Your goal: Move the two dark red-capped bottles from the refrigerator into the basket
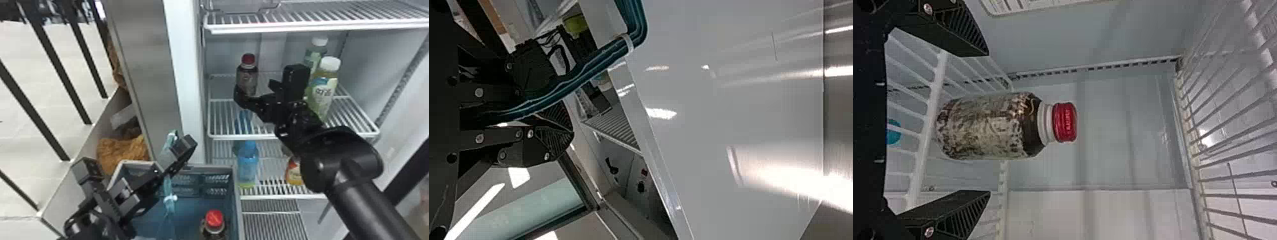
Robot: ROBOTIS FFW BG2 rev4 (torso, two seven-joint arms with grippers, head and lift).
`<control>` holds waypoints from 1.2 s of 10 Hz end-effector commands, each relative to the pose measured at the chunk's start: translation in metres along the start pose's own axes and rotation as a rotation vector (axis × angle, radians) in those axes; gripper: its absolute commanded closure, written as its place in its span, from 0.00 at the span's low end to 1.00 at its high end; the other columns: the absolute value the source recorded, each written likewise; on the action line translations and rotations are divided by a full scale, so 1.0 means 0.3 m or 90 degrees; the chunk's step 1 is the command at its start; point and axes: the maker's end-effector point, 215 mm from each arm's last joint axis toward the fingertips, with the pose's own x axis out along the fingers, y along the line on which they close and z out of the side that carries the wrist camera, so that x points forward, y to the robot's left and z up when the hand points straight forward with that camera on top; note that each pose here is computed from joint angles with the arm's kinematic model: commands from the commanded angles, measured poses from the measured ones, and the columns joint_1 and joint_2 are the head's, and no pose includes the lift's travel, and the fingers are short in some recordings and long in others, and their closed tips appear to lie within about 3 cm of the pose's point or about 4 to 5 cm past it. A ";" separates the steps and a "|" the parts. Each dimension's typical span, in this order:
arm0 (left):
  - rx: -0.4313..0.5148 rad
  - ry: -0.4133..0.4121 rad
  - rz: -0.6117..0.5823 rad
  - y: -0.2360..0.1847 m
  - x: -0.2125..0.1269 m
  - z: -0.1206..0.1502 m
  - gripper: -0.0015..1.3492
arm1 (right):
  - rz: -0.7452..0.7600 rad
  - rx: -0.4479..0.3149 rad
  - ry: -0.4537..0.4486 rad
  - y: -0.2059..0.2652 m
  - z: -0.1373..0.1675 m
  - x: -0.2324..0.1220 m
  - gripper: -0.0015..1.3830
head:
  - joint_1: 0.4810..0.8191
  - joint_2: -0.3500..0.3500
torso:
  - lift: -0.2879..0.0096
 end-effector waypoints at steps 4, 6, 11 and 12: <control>-0.001 0.004 -0.002 0.000 0.008 -0.004 0.89 | -0.016 -0.026 0.018 -0.009 -0.005 0.068 0.07 | 0.41 0.57 | 0.85; -0.002 0.006 -0.001 0.003 0.010 -0.004 0.89 | -0.027 -0.036 0.026 -0.033 -0.003 0.094 0.07 | 0.39 0.57 | 0.85; -0.003 0.005 -0.007 0.000 0.021 -0.003 0.89 | -0.018 -0.047 0.039 -0.012 0.012 0.142 0.57 | 0.36 0.57 | 0.85; -0.003 0.005 -0.007 0.000 0.021 -0.003 0.89 | -0.010 -0.038 0.066 0.008 -0.032 0.141 0.66 | 0.35 0.57 | 0.85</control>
